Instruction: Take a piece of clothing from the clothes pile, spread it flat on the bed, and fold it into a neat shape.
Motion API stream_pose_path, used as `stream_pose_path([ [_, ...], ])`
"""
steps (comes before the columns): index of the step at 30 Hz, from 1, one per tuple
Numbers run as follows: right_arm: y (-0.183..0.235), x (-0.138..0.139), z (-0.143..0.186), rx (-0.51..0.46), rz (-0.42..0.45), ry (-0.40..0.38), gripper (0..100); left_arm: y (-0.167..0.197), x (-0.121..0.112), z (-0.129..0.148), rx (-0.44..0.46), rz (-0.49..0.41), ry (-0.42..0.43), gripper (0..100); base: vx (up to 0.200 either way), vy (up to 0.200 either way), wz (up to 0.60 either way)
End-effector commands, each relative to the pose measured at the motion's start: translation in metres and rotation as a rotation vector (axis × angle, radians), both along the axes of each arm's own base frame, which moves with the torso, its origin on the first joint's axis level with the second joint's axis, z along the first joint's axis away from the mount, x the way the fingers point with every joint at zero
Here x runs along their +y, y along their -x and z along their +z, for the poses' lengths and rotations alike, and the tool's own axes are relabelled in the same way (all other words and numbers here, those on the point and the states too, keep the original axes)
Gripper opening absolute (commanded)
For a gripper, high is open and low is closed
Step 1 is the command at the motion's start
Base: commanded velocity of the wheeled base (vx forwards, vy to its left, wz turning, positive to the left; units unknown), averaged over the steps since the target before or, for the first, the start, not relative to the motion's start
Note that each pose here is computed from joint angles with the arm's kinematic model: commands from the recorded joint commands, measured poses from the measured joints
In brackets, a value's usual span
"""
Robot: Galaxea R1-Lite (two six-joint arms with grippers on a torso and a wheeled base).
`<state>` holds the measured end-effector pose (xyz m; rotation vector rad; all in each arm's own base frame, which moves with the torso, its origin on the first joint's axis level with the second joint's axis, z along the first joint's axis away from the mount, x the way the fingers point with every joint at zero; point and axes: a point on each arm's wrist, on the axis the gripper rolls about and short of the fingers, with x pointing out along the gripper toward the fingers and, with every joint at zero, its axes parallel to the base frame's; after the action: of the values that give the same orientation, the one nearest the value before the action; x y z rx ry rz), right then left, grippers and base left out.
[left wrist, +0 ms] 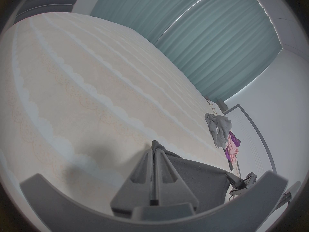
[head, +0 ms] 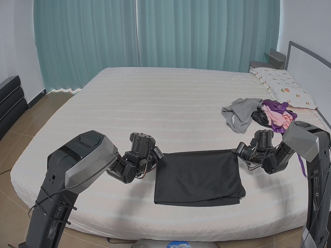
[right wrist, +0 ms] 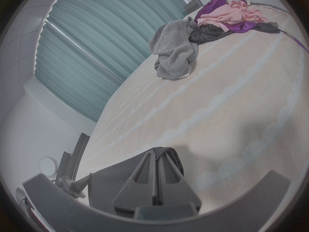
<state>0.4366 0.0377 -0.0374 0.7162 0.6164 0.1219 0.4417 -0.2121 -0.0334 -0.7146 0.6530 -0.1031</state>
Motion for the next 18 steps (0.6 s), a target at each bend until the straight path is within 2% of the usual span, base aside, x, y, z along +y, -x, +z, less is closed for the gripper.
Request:
stream_pose_path([
  [1,0.000,0.000,-0.005,0.009,0.000,0.001,0,0.000,0.000,-0.001,0.004,0.000,-0.002,0,0.000,0.000,0.00],
  [6,-0.001,0.001,-0.005,0.012,0.001,0.001,0,0.000,0.001,-0.001,0.008,0.000,0.000,0,0.000,0.000,0.00],
  [7,-0.002,0.001,-0.005,0.010,0.001,0.001,100,0.000,0.001,-0.001,0.010,0.000,0.000,0,0.000,0.000,0.00],
  [8,-0.001,0.001,-0.005,0.007,0.001,0.001,100,0.000,0.001,-0.001,0.010,-0.001,0.001,0,0.000,0.000,0.00],
  [9,-0.001,0.001,-0.004,0.006,0.001,0.001,100,0.000,0.001,-0.001,0.011,-0.003,0.003,100,0.000,0.000,0.00],
  [15,0.010,-0.006,0.018,-0.004,-0.011,-0.016,100,0.001,0.009,0.003,0.023,0.019,0.016,100,0.000,0.000,0.00],
  [18,0.022,-0.007,0.032,0.010,-0.015,-0.055,100,0.007,0.023,0.021,0.026,0.045,0.035,100,0.000,0.000,0.00],
])
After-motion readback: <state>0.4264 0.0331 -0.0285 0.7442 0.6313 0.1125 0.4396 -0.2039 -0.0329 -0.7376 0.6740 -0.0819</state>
